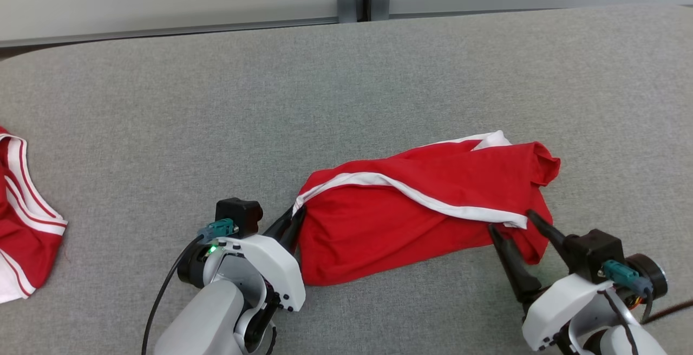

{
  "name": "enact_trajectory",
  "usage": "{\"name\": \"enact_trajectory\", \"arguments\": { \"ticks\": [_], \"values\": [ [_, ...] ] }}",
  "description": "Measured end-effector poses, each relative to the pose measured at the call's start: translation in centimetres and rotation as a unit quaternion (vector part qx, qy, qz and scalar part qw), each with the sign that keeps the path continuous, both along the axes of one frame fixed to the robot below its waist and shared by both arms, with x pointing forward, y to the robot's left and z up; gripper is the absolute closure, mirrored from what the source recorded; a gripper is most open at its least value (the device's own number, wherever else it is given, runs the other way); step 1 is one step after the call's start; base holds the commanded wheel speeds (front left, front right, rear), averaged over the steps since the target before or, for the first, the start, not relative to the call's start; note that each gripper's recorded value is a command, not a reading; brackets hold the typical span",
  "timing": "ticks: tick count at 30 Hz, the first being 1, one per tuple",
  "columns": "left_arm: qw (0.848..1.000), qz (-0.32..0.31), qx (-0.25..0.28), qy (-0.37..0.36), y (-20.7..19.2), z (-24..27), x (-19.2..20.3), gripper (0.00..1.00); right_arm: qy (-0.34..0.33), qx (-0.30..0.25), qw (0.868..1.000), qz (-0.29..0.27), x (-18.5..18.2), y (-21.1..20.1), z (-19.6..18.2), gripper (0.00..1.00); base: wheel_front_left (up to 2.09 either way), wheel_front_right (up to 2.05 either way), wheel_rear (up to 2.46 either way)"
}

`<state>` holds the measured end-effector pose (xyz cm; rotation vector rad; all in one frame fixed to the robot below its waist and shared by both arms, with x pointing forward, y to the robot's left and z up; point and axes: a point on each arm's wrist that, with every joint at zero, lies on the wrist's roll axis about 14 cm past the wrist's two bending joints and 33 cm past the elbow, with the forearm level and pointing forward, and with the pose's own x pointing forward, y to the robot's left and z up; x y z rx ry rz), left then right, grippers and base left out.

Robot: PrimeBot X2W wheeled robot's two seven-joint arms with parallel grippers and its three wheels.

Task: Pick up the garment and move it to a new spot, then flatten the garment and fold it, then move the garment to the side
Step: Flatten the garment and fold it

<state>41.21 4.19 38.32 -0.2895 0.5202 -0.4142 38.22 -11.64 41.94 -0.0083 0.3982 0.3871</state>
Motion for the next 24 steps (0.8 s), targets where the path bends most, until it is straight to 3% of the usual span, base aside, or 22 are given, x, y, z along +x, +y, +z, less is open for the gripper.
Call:
{"name": "enact_trajectory", "arguments": {
  "ticks": [2,3,4,5,9,15,24],
  "values": [
    [1.0,0.003,-0.001,-0.002,0.1,0.0,0.3,1.0,0.003,-0.014,1.0,0.001,0.6,-0.4,-0.6,0.0,0.0,0.0,0.0],
    [1.0,0.004,-0.001,-0.003,0.1,-0.1,0.4,1.0,0.006,-0.017,1.0,0.001,0.8,-0.5,-0.9,0.5,0.0,0.0,0.0],
    [1.0,0.006,-0.001,-0.005,0.2,-0.1,0.5,1.0,0.007,-0.022,1.0,0.0,1.0,-0.6,-1.1,0.65,0.0,0.0,0.0],
    [1.0,0.008,-0.002,-0.009,0.2,0.0,0.6,1.0,0.003,-0.023,1.0,-0.003,1.4,-0.8,-1.2,1.0,0.0,0.0,0.0],
    [0.999,0.022,-0.004,-0.041,0.7,1.0,1.6,1.0,-0.027,-0.012,0.999,-0.023,3.1,-1.6,-0.1,1.0,0.0,0.0,0.0],
    [0.99,0.039,-0.012,-0.135,1.2,5.6,4.1,1.0,-0.117,0.008,0.991,-0.06,5.5,-3.5,4.6,1.0,0.0,0.0,0.0],
    [0.942,0.047,-0.029,-0.331,1.1,18.4,5.6,1.0,-0.27,0.014,0.958,-0.095,7.2,-6.4,15.3,1.0,0.0,0.0,0.0]
  ]
}}
